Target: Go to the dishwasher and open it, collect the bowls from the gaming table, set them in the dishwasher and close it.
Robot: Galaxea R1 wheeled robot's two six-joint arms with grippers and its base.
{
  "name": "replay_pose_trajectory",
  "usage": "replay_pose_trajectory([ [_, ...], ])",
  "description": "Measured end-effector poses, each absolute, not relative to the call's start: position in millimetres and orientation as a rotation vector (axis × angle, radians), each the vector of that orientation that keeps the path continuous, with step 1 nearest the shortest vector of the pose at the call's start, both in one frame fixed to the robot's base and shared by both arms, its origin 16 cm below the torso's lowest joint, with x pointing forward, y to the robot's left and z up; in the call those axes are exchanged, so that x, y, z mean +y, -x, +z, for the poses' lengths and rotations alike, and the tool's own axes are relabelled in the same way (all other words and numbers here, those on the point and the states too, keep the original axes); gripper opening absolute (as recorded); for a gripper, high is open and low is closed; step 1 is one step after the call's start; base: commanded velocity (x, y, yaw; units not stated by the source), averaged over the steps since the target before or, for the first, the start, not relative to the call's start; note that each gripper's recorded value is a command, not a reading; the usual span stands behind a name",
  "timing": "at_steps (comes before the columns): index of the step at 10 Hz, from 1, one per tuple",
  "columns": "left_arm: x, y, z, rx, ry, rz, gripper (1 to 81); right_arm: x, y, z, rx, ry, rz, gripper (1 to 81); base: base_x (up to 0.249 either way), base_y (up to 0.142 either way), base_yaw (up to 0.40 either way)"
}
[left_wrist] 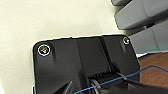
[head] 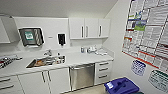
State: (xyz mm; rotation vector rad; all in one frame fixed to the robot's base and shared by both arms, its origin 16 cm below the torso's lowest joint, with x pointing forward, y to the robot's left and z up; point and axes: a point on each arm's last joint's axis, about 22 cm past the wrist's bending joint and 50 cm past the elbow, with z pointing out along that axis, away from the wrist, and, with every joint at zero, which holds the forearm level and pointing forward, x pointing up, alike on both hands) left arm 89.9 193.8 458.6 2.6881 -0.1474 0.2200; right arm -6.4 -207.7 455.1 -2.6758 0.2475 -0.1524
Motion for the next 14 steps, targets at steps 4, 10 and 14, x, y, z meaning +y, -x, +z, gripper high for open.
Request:
replay_pose_trajectory([
  [4, 193, -90, 459, -0.147, -2.687, 0.219, 81.1, -208, 6, 455, 0.247, 2.676, -0.153, 81.1, 0.11, 0.0, 0.0],
  [10, 193, -90, 459, -0.147, -2.687, 0.22, 81.1, -208, 4, 455, 0.242, 2.677, -0.158, 81.1, 0.115, 0.01, 0.0],
  [14, 189, -88, 459, -0.147, -2.682, 0.217, 81.1, -219, 4, 455, 0.244, 2.691, -0.162, 81.1, 0.109, 0.075, 0.0],
])
